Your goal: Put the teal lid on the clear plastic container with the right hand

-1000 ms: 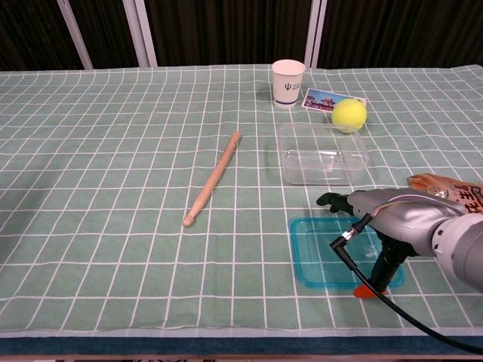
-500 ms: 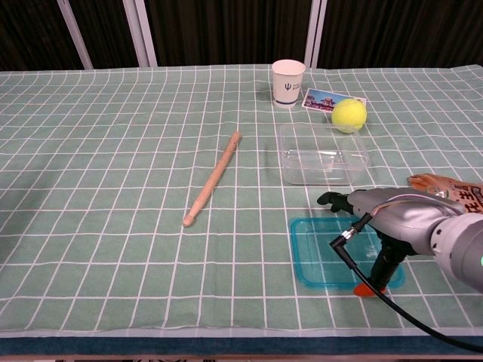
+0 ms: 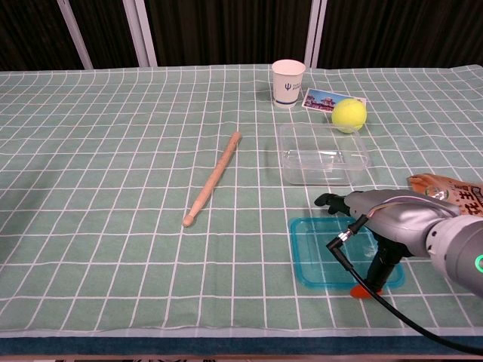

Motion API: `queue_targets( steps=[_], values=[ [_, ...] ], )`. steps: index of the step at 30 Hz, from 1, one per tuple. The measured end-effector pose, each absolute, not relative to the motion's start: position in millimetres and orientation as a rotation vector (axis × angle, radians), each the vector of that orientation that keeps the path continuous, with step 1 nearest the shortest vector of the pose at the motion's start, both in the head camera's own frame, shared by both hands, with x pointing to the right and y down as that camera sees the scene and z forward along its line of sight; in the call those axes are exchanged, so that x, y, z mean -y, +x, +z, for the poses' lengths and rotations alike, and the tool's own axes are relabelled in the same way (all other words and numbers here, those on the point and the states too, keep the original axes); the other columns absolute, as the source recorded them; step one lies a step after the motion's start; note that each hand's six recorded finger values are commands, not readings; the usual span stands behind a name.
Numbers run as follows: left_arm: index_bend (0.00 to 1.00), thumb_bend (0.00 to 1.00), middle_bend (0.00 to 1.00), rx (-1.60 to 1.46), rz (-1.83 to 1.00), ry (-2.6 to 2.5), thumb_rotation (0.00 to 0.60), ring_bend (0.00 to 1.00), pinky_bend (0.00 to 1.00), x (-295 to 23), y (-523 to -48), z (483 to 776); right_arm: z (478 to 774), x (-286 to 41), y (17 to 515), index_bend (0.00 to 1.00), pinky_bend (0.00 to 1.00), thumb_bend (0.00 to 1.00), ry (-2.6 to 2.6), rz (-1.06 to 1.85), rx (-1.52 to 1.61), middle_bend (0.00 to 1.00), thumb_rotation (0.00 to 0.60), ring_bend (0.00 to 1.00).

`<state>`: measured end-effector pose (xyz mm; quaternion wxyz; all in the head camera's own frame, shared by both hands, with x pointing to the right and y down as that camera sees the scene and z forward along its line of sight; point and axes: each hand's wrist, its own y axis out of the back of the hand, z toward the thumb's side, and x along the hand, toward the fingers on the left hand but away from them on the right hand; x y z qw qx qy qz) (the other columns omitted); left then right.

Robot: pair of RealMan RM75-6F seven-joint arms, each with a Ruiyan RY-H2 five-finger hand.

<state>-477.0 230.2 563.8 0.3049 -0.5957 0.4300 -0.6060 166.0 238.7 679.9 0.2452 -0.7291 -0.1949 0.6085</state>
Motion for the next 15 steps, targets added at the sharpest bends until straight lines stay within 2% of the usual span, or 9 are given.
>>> queue_targets(
  steps=[15],
  values=[
    [0.11,0.57,0.00,-1.139,-1.606,-1.577,0.600,0.00,0.00,-230.2,-477.1,563.8,681.8,-238.2,164.3,0.00,0.00,0.16,-1.987,1.671,0.532,0.18,0.600,0.00]
  ],
)
